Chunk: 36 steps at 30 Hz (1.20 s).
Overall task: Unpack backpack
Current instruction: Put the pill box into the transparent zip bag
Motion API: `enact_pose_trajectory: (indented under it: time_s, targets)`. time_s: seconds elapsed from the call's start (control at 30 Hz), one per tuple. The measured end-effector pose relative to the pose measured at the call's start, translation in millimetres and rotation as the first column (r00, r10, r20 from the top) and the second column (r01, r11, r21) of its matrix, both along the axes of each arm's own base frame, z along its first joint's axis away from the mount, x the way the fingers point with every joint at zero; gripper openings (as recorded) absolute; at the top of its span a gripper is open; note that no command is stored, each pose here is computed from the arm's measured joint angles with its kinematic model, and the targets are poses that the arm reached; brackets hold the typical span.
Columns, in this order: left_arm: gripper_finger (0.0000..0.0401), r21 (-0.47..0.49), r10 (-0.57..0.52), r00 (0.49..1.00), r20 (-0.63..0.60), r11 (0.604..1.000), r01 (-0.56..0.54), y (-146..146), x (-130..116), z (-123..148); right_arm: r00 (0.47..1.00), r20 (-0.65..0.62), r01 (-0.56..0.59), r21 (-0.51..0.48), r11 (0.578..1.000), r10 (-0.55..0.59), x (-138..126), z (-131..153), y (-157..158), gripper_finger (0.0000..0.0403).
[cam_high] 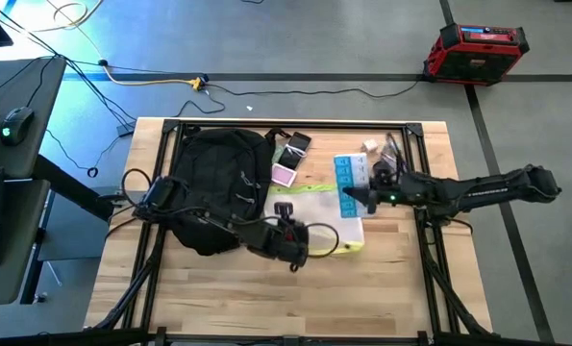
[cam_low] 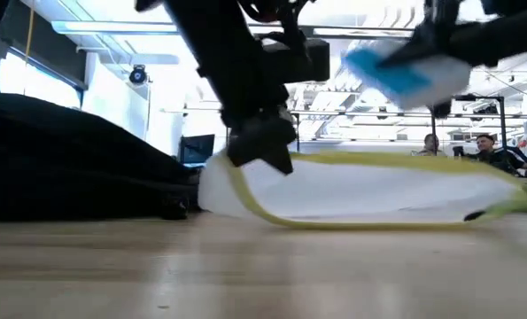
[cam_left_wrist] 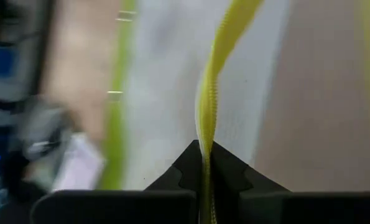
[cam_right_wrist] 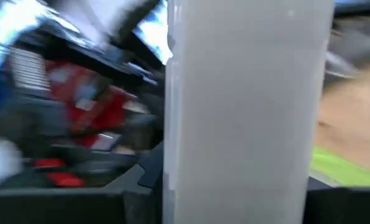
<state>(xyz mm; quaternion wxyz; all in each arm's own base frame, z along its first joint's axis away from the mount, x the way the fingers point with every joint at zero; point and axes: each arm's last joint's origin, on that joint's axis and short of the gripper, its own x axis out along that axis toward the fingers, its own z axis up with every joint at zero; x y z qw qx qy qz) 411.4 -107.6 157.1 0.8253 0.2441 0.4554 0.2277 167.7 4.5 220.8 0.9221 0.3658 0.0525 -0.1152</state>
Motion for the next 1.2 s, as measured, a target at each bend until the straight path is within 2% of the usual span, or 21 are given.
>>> enact_pose_trajectory:
  time_s: [0.07,0.27,0.4,0.53,0.73,0.83,1.0,1.13,1.2]
  targets:
    - [0.0,0.047,0.04,0.998,0.041,0.998,-0.042,7,3,2,0.997,0.042,-0.066,0.011,0.998,0.065,1,4,12,0.0118]
    - [0.0,0.065,0.06,0.993,0.105,0.996,-0.067,17,7,16,0.988,-0.021,-0.151,0.103,0.983,0.154,6,-13,57,0.0118]
    - [0.0,0.071,0.054,0.984,0.167,0.995,-0.067,19,9,33,0.976,0.01,-0.219,0.126,0.968,0.219,9,-22,91,0.0118]
    - [0.0,0.063,0.055,0.976,0.21,0.996,-0.069,22,10,43,0.977,-0.033,-0.204,0.154,0.967,0.212,15,-31,117,0.0118]
    - [0.0,0.056,0.057,0.964,0.259,0.996,-0.074,22,12,49,0.961,-0.093,-0.23,0.254,0.939,0.26,41,-38,146,0.0118]
    - [0.0,0.069,0.049,0.967,0.25,0.995,-0.068,18,10,49,0.945,-0.168,-0.222,0.298,0.928,0.28,50,-49,148,0.0118]
    - [0.0,0.09,0.025,0.963,0.269,0.995,-0.051,0,6,50,0.915,-0.303,-0.138,0.382,0.914,0.265,49,-68,129,0.0118]
    - [0.0,0.147,-0.014,0.962,0.273,0.989,-0.027,-21,0,52,0.9,-0.318,-0.115,0.488,0.865,0.299,50,-74,113,0.0118]
    - [0.0,0.154,-0.039,0.957,0.287,0.988,-0.006,-30,-1,53,0.89,-0.342,-0.096,0.507,0.857,0.302,51,-78,105,0.0118]
